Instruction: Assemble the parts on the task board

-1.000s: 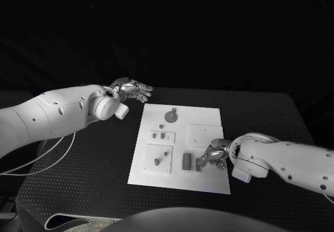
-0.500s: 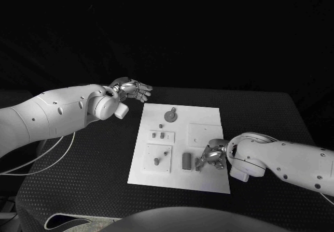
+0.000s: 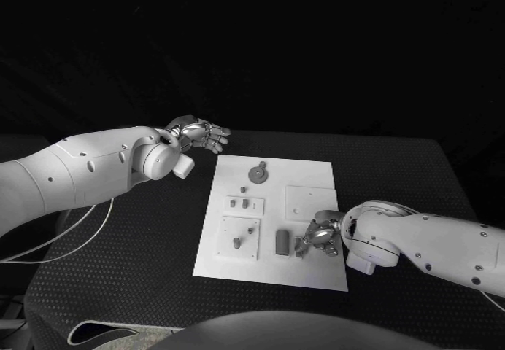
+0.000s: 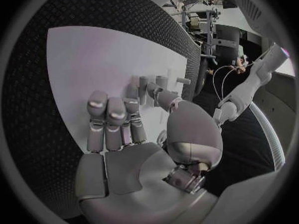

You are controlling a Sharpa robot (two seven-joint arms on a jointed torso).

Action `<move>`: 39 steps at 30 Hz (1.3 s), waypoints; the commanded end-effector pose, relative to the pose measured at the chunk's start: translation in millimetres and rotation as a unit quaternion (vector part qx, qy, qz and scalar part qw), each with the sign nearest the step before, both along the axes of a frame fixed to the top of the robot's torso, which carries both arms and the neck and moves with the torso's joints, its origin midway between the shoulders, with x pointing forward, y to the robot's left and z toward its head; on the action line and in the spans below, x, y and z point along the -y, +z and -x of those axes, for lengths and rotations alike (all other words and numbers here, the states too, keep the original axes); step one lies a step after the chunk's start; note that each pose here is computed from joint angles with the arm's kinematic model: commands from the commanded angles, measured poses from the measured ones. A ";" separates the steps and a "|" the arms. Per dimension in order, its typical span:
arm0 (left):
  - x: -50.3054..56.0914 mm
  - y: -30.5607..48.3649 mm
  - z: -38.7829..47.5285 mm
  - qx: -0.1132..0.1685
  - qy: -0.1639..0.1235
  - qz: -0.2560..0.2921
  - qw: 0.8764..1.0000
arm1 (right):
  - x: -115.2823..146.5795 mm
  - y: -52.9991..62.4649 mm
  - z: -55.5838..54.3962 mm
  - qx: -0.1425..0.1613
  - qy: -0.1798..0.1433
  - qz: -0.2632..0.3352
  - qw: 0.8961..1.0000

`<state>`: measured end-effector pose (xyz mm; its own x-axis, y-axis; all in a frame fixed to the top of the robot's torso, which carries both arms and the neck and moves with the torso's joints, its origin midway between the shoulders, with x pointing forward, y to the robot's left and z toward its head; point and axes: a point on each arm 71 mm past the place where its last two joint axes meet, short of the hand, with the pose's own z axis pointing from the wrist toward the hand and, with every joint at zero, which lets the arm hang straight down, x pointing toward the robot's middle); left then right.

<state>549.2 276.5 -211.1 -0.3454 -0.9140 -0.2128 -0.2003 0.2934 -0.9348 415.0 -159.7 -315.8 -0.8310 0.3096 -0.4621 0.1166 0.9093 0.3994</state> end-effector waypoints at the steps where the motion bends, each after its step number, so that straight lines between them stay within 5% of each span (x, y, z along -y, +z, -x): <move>1: 2.4 0.9 0.2 0.002 -0.008 0.003 1.000 | -1.4 -7.4 5.8 -0.011 0.011 0.011 1.000; 20: 2.6 0.8 0.0 0.001 -0.009 0.002 1.000 | 2.2 -8.7 0.5 0.006 0.007 0.018 1.000; 39: 2.2 0.7 -0.4 0.002 -0.007 0.002 1.000 | 14.3 -7.6 0.7 -0.010 -0.010 0.004 1.000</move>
